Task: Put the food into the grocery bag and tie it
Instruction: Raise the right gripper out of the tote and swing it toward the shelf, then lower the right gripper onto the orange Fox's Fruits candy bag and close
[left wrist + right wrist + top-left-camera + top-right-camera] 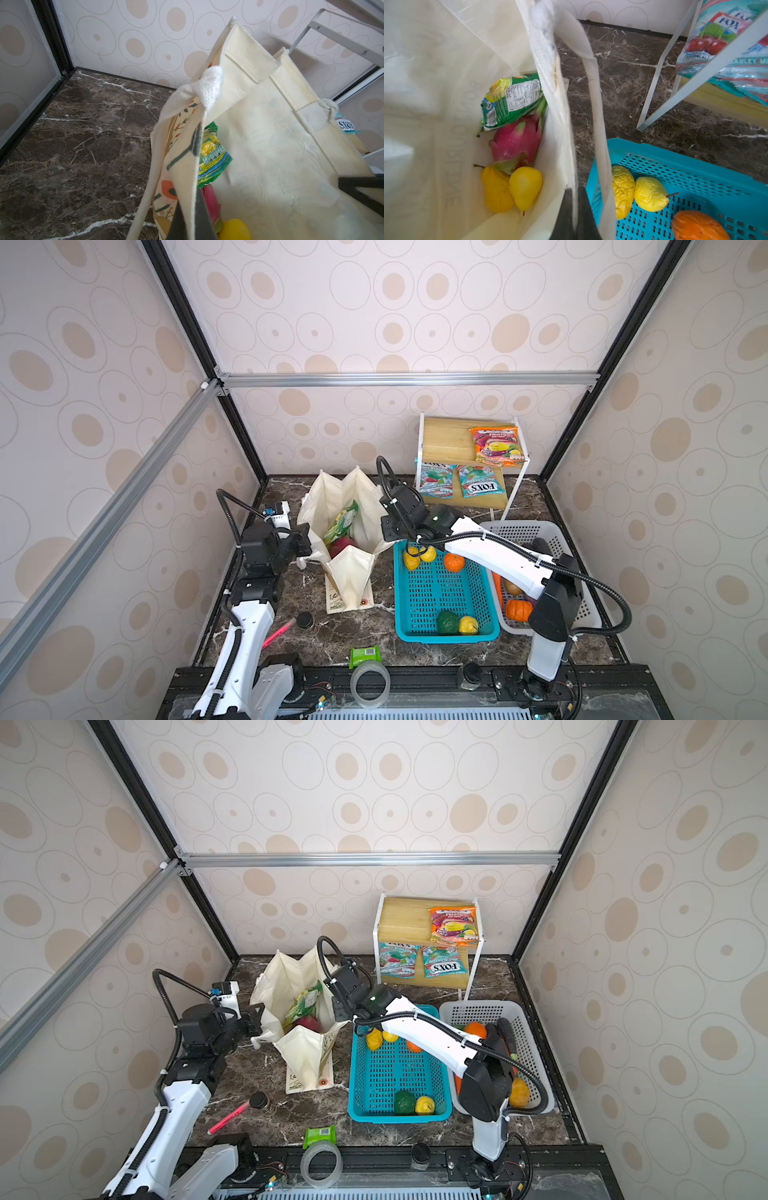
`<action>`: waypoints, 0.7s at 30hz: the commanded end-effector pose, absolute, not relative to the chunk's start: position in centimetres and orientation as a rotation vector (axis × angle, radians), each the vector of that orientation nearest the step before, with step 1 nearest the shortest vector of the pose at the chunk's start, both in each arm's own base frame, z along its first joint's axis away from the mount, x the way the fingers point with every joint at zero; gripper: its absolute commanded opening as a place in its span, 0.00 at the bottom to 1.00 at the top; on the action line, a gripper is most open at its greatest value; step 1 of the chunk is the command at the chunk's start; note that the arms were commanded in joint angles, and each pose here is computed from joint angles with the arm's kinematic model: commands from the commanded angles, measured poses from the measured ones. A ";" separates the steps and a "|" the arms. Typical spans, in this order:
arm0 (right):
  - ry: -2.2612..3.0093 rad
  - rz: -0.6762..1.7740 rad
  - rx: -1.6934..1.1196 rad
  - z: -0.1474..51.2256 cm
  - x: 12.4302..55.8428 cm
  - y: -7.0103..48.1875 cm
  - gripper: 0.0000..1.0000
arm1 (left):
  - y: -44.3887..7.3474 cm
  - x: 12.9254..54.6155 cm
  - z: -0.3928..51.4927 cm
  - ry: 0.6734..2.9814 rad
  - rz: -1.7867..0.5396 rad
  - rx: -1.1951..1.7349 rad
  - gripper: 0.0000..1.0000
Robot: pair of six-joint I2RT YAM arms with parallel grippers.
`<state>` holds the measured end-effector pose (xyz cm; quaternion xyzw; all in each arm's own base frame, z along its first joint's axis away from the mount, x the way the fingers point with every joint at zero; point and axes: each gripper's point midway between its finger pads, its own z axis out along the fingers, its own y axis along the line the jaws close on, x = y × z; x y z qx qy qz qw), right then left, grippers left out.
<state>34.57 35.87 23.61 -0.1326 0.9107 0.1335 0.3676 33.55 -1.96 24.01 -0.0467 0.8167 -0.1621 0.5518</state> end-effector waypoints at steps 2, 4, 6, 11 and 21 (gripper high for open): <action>2.279 0.462 -0.333 26.9 33.1 36.4 0.28 | -2.0 33.8 25.1 1.891 -0.385 -0.093 0.00; 2.247 0.438 -0.328 28.2 33.3 35.8 0.53 | -1.9 33.9 25.0 1.893 -0.385 -0.095 0.00; 2.197 0.422 -0.323 30.3 33.5 35.0 0.71 | -2.0 33.9 25.1 1.894 -0.390 -0.092 0.00; 2.087 0.365 -0.309 37.2 34.1 30.3 1.00 | -2.0 33.9 25.0 1.895 -0.389 -0.094 0.00; 1.957 0.266 0.026 43.8 38.3 15.4 1.00 | -1.9 33.9 25.2 1.889 -0.382 -0.094 0.00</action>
